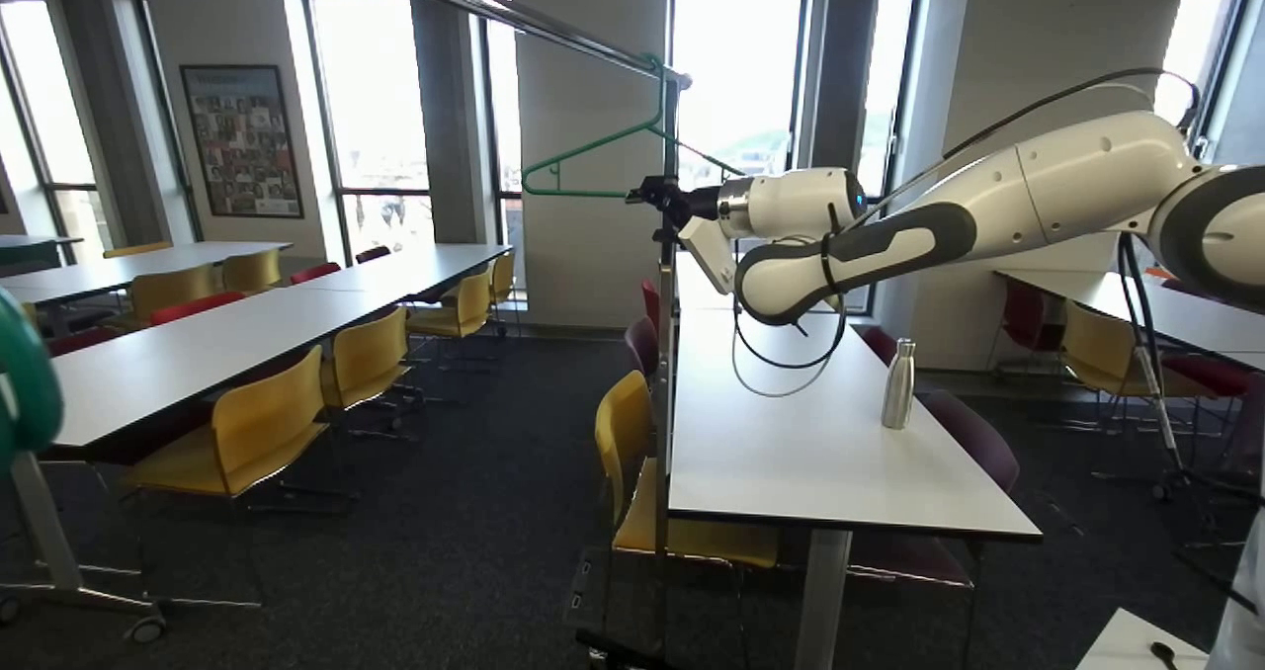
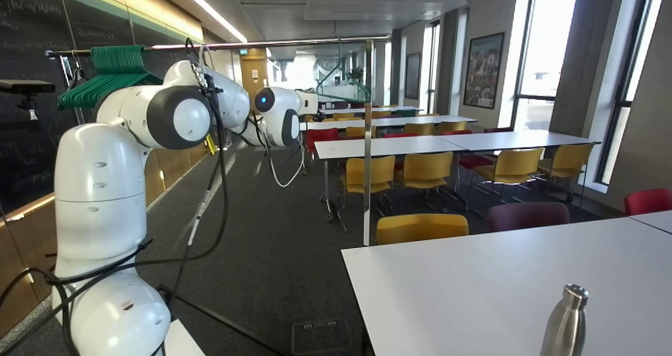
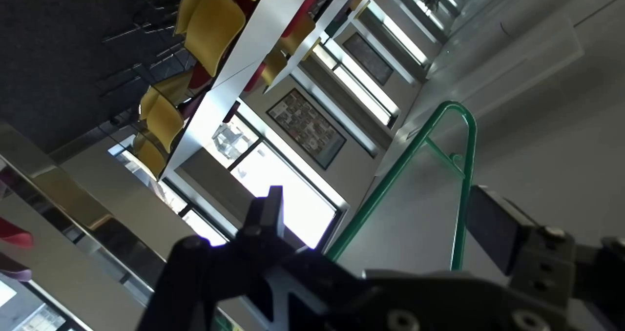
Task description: Put one green hanger on the table.
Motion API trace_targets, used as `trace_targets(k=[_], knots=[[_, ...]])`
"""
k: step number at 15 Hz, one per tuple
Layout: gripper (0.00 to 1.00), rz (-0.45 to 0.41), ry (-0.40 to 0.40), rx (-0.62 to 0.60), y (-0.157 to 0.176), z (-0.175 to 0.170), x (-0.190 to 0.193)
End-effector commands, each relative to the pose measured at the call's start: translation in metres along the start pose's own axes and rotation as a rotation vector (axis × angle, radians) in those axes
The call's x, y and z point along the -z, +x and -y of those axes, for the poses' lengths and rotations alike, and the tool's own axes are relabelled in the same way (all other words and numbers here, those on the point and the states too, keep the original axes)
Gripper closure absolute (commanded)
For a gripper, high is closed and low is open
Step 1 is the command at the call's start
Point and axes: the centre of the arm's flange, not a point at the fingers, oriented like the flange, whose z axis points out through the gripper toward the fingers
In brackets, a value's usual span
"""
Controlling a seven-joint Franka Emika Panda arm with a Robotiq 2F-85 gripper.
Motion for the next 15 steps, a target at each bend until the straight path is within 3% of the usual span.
trace_targets(k=[1, 4, 10, 12, 15], knots=[[0.0, 0.0, 0.0, 0.0, 0.0, 0.0, 0.0], [0.0, -0.008, 0.016, -0.021, 0.003, 0.0, -0.001], [0.0, -0.165, 0.069, -0.174, 0.038, 0.007, -0.009], [0.0, -0.23, 0.043, -0.233, 0.053, 0.001, -0.013], [0.0, -0.273, -0.011, -0.228, 0.061, -0.013, -0.017]])
